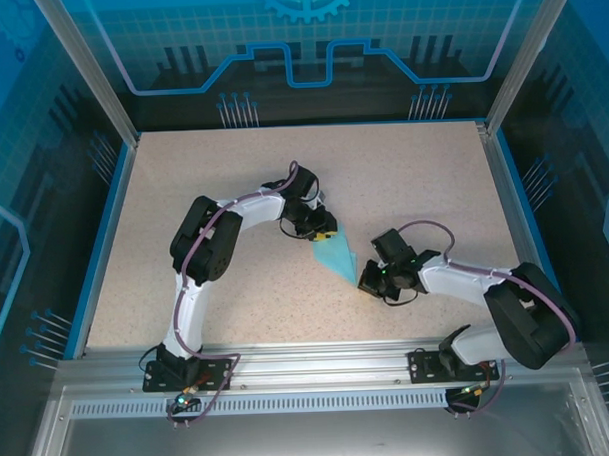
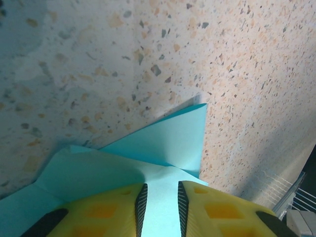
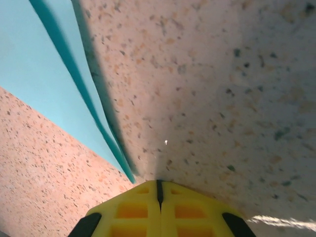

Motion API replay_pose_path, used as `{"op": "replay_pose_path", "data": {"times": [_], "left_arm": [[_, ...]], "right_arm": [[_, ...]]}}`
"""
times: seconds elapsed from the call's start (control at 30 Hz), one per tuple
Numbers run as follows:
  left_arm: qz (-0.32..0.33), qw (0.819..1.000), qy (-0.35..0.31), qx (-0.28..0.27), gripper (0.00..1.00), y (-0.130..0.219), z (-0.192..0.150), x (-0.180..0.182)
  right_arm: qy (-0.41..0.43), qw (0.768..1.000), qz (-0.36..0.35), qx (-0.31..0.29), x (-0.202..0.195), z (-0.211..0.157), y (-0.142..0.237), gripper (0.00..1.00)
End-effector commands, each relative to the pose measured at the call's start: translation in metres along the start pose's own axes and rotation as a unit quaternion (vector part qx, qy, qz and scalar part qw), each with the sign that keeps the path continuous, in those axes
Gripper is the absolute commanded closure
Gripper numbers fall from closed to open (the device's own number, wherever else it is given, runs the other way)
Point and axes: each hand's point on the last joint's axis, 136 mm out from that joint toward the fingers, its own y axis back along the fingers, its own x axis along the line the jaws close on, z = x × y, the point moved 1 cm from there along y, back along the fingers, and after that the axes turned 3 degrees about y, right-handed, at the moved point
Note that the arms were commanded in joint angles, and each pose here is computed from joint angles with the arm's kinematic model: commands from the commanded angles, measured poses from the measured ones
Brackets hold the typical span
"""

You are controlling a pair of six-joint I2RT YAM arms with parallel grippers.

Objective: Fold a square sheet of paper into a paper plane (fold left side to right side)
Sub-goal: Fourth fold the wing at the center of the table.

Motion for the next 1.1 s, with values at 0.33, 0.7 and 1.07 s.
{"op": "replay_pose_path", "data": {"times": [0.33,0.7,1.07], "left_arm": [[-0.028,0.999,-0.023,-0.038,0.56,0.049,0.03,-0.049],[-0.051,0.994,-0.018,-0.095,0.4,0.101,0.009,-0.027],[-0.084,0.996,-0.005,-0.044,0.43,0.037,-0.004,-0.021]], "right_arm": [[0.172,0.984,-0.034,-0.038,0.003,0.024,0.059,0.51],[0.26,0.962,0.043,-0.073,0.029,0.049,0.078,0.18],[0.247,0.959,0.121,-0.064,0.043,0.034,0.081,0.0]]}}
